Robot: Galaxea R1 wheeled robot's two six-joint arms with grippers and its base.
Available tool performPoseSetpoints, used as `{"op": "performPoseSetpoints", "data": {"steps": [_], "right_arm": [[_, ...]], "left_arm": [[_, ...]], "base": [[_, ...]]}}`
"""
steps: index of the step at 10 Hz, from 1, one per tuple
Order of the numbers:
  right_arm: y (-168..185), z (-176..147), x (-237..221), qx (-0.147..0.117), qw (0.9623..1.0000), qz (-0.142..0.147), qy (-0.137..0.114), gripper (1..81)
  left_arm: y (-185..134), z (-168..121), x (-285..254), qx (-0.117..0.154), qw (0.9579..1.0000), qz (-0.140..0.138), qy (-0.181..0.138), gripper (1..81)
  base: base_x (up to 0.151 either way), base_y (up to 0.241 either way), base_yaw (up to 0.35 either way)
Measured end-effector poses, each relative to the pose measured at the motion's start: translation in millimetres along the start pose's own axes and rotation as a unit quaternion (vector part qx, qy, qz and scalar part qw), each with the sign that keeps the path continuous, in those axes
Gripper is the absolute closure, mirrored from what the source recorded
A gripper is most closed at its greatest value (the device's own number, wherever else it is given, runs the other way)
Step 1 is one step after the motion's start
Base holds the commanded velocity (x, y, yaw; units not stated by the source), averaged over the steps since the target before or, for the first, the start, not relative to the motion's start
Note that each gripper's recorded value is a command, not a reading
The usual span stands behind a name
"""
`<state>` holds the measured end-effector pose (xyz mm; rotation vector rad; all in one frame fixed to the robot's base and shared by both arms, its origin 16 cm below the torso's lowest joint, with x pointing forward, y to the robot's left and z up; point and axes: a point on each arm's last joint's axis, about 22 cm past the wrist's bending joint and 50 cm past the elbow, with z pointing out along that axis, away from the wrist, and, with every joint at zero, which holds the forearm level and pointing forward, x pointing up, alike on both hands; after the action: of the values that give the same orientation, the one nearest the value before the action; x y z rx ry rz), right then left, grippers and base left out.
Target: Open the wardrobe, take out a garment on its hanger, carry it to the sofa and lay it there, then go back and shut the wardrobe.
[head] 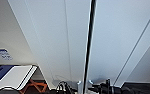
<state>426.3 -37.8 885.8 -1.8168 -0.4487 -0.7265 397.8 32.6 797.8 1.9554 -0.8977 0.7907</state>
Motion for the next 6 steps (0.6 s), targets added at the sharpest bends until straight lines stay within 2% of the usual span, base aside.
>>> {"op": "performPoseSetpoints", "data": {"steps": [3, 6], "right_arm": [[-4, -4, -6, 0.003, 1.0000, 0.003, -0.003, 1.0], [-7, -4, -9, 0.005, 1.0000, 0.002, 0.001, 1.0]], "left_arm": [[23, -22, -15, -0.015, 0.9998, -0.011, -0.009, 1.0], [39, -43, -8, -0.026, 0.9996, -0.007, 0.002, 1.0]], "base": [[0.000, 0.000, 0.000], [0.000, 0.000, 0.000]]}}
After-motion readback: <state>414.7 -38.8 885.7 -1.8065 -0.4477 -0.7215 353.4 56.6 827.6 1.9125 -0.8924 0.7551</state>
